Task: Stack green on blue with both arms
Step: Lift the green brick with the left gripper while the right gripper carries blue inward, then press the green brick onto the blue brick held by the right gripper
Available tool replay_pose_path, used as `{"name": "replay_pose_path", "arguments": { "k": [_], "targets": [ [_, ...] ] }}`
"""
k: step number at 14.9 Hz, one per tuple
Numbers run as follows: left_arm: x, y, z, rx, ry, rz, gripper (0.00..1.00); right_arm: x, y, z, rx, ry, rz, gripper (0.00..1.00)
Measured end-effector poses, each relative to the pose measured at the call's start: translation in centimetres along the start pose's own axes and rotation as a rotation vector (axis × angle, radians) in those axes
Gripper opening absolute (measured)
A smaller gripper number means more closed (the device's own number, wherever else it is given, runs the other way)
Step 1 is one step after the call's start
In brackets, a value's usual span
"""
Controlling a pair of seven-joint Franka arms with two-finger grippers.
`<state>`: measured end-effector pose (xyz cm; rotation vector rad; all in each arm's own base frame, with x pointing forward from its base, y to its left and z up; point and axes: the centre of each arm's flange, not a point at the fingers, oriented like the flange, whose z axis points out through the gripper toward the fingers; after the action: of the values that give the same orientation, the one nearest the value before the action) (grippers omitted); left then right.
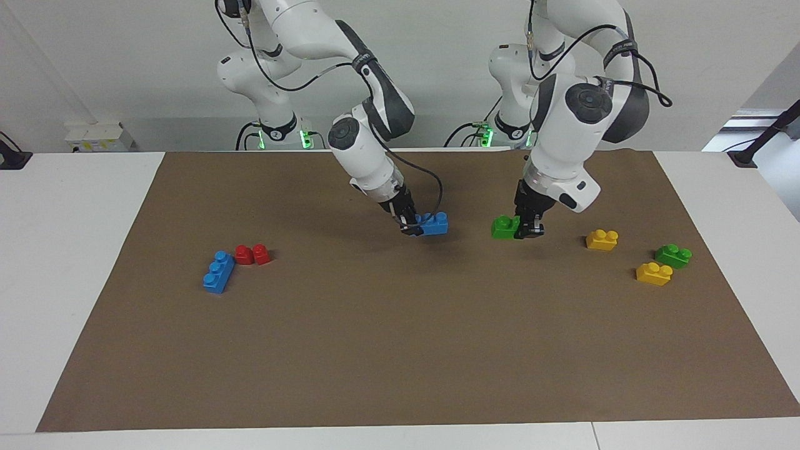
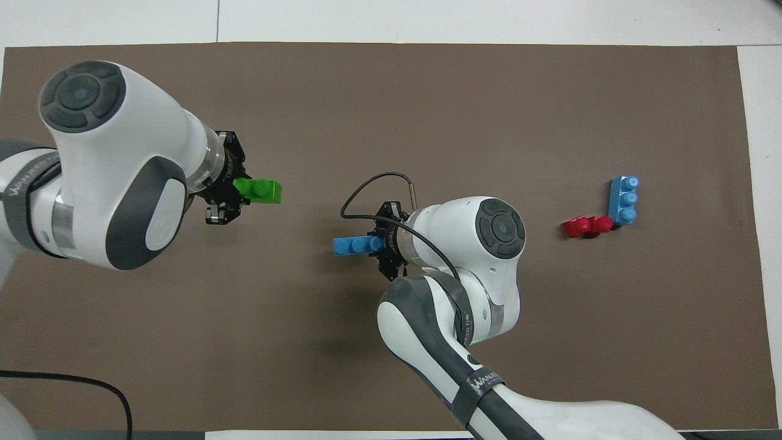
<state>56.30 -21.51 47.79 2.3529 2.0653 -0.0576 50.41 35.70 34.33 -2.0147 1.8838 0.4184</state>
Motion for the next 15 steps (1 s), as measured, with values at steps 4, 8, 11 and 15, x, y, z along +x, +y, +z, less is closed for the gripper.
{"name": "replay_pose_path", "arguments": {
  "k": [4, 8, 11, 15],
  "targets": [
    [-5.3, -3.7, 3.4, -0.052, -0.014, -0.028, 0.34, 1.6, -0.1, 1.2, 0.027, 0.02, 0.038, 0.35],
    [-8.2, -6.4, 4.8, -0.073, -0.026, -0.07, 0.34, 3.2, 0.4, 2.6, 0.031, 0.043, 0.055, 0.35],
    [-10.0, -7.3, 5.1, -0.09, -0.032, -0.106, 0.34, 3.3, 0.5, 2.6, 0.03, 0.041, 0.063, 0.35],
    [-12.6, -8.9, 6.9, -0.105, -0.024, -0.136, 0.34, 3.7, 0.4, 2.7, 0.057, 0.029, 0.09, 0.35]
  ]
}}
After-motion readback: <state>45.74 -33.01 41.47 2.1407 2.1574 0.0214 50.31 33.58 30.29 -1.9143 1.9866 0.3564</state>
